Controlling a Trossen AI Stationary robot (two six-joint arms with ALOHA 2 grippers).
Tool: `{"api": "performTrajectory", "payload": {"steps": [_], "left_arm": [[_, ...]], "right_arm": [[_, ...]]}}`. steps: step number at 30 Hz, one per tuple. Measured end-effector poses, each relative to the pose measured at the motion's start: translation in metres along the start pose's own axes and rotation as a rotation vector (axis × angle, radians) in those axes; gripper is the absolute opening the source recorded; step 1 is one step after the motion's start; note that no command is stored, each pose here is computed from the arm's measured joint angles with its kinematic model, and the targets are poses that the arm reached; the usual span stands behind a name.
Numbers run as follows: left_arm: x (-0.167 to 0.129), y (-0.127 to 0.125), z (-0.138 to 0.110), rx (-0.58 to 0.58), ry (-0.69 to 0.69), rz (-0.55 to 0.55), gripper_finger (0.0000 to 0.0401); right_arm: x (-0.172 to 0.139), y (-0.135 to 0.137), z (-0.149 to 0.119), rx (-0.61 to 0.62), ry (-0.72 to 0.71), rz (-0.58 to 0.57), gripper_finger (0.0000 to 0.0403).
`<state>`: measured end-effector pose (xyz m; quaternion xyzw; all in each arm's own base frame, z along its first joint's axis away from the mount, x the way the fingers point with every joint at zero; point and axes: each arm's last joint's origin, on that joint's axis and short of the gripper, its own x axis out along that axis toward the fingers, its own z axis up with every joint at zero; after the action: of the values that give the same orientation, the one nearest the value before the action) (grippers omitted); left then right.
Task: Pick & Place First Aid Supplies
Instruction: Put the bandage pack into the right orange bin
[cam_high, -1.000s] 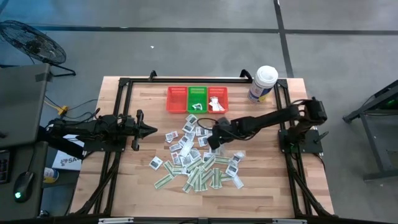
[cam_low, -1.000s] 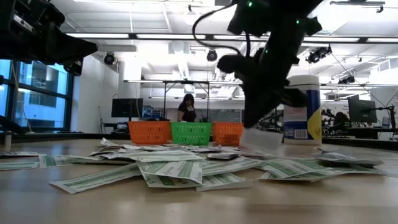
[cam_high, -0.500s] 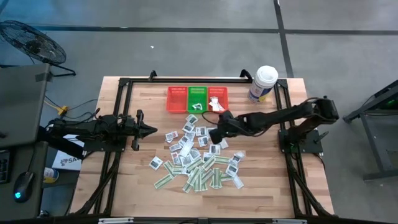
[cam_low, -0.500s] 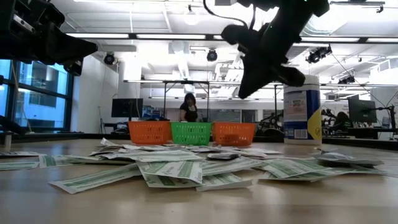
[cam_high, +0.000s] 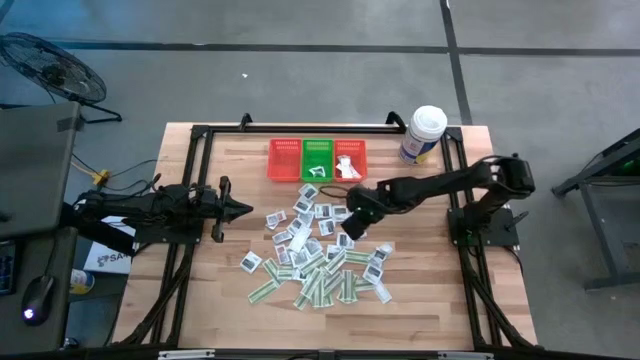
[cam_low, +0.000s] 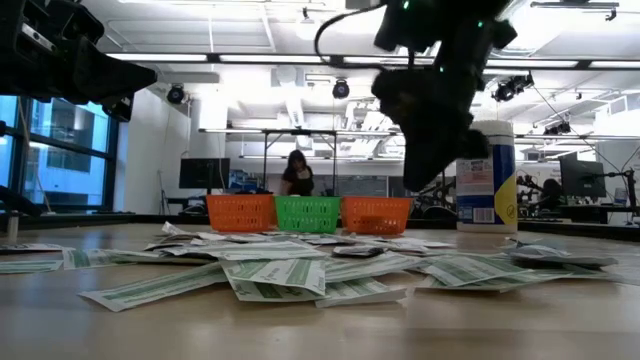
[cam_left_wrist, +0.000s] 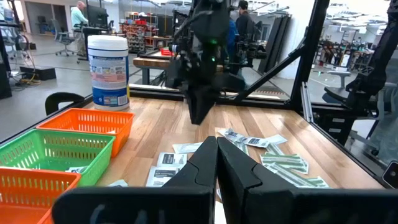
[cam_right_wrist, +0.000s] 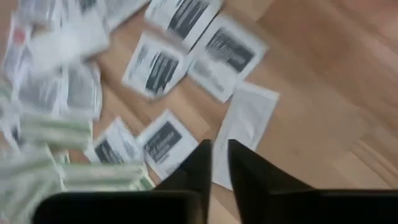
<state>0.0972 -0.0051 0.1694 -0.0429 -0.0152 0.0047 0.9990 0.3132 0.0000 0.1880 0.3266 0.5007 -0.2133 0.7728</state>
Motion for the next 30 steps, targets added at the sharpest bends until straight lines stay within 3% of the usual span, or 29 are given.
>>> {"api": "performTrajectory", "payload": {"steps": [8, 13, 19, 23, 30], "left_arm": [[0.000, 0.000, 0.000, 0.000, 0.000, 0.000, 0.0001], [0.000, 0.000, 0.000, 0.000, 0.000, 0.000, 0.0001], [0.000, 0.000, 0.000, 0.000, 0.000, 0.000, 0.0001], [0.000, 0.000, 0.000, 0.000, 0.000, 0.000, 0.0001], [0.000, 0.000, 0.000, 0.000, 0.000, 0.000, 0.0001]], "right_arm": [[0.007, -0.006, -0.005, -0.784, 0.066, -0.077, 0.0214], [0.009, -0.006, -0.006, -1.058, 0.103, -0.035, 0.0254], [0.025, -0.006, -0.008, -1.173, 0.148, -0.009, 0.0259], [0.032, -0.004, -0.003, -1.174, 0.110, 0.017, 0.0259], [0.050, -0.012, -0.001, -1.148, 0.161, 0.013, 0.0259]]}}
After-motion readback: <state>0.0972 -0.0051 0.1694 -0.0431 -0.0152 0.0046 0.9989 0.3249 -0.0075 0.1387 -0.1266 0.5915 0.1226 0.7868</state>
